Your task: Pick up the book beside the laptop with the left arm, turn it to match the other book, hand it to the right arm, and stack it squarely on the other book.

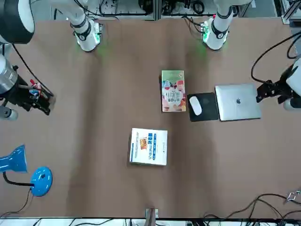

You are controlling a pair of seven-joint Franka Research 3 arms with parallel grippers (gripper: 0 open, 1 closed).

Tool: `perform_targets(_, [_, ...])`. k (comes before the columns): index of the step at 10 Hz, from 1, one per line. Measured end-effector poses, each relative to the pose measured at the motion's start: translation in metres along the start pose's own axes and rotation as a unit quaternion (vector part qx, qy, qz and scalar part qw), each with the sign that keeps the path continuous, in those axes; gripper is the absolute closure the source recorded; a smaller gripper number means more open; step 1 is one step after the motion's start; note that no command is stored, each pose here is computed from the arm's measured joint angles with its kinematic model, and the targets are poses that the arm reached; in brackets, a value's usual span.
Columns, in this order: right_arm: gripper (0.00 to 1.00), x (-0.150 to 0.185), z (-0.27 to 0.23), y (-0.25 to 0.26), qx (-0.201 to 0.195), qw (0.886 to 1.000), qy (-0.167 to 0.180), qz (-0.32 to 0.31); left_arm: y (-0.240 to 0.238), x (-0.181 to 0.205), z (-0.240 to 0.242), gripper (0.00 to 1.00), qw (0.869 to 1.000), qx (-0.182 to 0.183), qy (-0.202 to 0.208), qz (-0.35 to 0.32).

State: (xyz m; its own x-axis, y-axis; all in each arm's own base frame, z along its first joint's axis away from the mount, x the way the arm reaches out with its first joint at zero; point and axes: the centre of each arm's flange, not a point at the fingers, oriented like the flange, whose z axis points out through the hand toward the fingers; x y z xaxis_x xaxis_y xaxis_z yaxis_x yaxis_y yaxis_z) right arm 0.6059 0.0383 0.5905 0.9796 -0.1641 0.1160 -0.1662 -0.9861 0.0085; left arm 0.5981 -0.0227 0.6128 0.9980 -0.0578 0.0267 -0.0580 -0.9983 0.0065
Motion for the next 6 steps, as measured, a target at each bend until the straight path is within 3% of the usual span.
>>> perform_targets(6, [0.0, -0.001, 0.0, -0.001, -0.001, 1.0, -0.003, -0.001, 0.011, 0.003, 0.017, 0.01, 1.0, -0.002, -0.024, 0.011])
